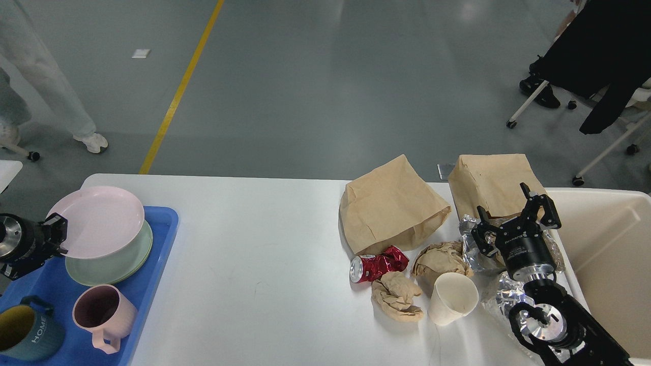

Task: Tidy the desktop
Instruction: 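Lift the pink plate and place it on the green plate, then release the pink plate and raise the left gripper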

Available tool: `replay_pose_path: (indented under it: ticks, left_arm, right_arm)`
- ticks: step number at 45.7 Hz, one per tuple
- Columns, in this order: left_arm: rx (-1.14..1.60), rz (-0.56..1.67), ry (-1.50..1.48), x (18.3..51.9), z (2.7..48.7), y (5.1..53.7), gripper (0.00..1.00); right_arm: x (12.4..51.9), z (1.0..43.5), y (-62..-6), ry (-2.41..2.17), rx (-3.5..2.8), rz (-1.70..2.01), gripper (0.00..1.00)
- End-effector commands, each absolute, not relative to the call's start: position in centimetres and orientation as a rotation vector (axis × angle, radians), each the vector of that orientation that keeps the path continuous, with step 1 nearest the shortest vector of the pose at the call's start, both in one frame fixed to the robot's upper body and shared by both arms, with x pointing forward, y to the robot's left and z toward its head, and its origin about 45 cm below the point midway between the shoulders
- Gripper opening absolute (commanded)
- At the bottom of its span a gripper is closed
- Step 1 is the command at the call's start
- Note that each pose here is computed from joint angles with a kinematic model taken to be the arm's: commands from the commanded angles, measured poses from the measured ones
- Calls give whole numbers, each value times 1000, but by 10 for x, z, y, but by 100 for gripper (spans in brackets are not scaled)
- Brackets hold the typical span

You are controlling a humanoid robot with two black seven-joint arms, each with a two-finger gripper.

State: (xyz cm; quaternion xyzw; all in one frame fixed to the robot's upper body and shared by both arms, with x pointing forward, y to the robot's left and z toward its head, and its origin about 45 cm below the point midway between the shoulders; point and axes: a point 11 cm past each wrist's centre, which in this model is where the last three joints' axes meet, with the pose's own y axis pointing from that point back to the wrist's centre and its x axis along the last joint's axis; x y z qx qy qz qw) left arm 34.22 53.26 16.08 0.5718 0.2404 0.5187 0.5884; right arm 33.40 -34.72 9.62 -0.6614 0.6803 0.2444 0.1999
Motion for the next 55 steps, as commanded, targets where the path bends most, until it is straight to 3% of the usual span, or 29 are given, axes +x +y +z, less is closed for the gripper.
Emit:
replay_pose_path:
  ticks: [1, 22, 24, 29, 33, 37, 46, 52, 55]
  left_arm:
    - [1398, 1171, 516, 342, 149, 527, 0]
    - [1426, 1133, 519, 337, 133, 516, 3]
    - [1425, 1124, 519, 338, 132, 513, 7]
    - [1427, 1127, 518, 338, 131, 513, 28]
    - [1431, 1132, 517, 338, 131, 514, 32]
    - [1431, 1136, 514, 338, 131, 514, 44]
    - [1429, 1161, 495, 343, 136, 515, 79]
    - [1376, 1170, 475, 358, 154, 512, 95]
    - [1271, 1209, 462, 376, 173, 504, 96]
  right_arm:
    - [334, 96, -347, 1902, -1849, 683, 100]
    - [334, 96, -347, 1902, -1849, 683, 100]
    - [334, 96, -347, 1902, -1849, 683, 100]
    - [334, 96, -347, 1902, -1849, 683, 100]
    - [334, 96, -347, 1902, -1849, 683, 100]
    - [334, 96, -347, 1901, -1848, 684, 100]
    - [334, 96, -347, 1902, -1849, 683, 100]
    - [334, 96, -347, 1902, -1849, 683, 100]
    - [334, 96, -347, 1902, -1850, 684, 100]
